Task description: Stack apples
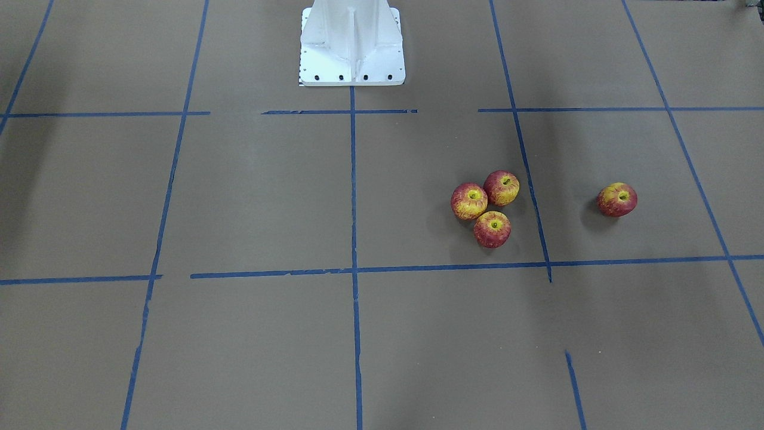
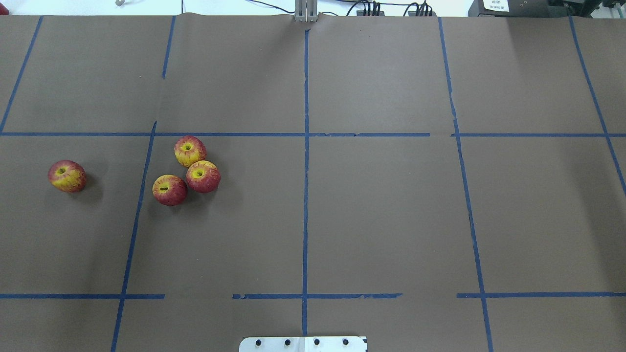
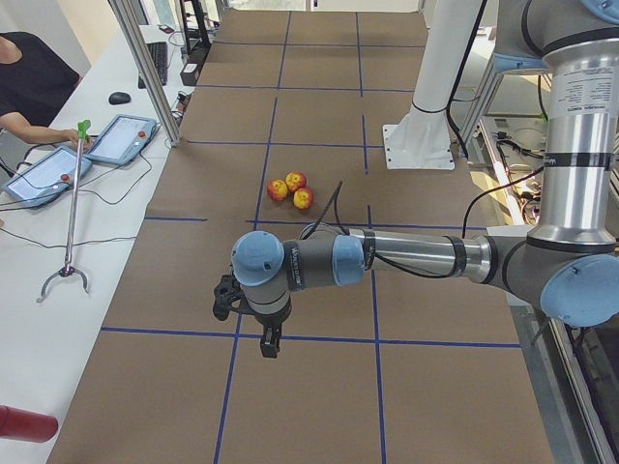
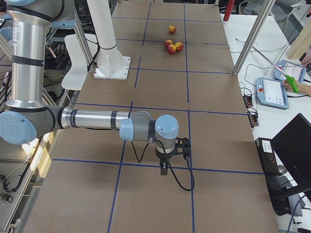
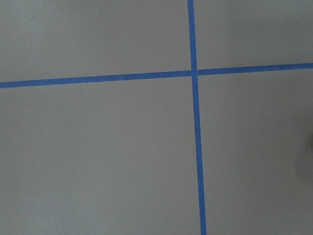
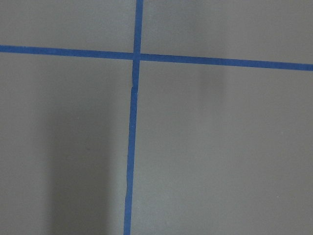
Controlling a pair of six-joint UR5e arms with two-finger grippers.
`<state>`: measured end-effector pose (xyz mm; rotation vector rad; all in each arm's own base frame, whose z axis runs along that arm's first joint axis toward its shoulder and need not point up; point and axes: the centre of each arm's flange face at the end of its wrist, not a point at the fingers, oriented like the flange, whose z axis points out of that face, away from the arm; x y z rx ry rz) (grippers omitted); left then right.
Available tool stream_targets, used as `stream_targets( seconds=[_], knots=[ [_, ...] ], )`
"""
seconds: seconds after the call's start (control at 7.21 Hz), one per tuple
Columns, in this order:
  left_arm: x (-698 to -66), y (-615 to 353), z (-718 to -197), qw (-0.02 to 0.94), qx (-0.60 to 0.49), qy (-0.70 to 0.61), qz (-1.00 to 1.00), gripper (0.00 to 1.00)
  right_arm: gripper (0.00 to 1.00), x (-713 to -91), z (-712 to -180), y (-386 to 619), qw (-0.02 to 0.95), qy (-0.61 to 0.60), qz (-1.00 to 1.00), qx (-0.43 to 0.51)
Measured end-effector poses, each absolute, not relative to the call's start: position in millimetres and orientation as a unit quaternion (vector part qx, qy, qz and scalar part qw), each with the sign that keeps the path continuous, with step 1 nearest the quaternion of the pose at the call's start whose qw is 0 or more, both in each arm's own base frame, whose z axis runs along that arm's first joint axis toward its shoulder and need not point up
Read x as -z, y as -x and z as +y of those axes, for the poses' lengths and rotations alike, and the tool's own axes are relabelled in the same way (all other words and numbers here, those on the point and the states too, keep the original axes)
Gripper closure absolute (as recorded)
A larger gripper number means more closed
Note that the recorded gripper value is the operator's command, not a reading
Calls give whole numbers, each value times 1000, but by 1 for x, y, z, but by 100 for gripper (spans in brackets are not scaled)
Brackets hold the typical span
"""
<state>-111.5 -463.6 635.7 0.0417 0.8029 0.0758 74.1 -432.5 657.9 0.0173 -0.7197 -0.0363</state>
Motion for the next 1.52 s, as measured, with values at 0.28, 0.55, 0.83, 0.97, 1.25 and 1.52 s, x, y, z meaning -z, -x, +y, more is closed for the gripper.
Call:
stream_targets(
  seconds=[0.28,0.55,0.83,0.97,1.25,1.52],
  knots=[
    [-634,112,-464,920,-41,-31,389,0,0,-658,-432,-74,936,-8,-352,18],
    [-633,112,-465,920,-42,-34,389,0,0,-658,-432,-74,936,-9,-352,18],
    [-626,111,-470,918,-48,-51,390,0,0,-658,-432,-74,936,-8,-352,18],
    [-620,106,-473,912,-42,-60,404,0,0,-658,-432,-74,936,-8,-352,18],
    [-593,73,-483,898,-20,-63,435,0,0,-658,-432,-74,936,-9,-352,18],
    [-556,3,-493,900,-28,-60,432,0,0,-658,-432,-74,936,-9,-352,18]
  ],
)
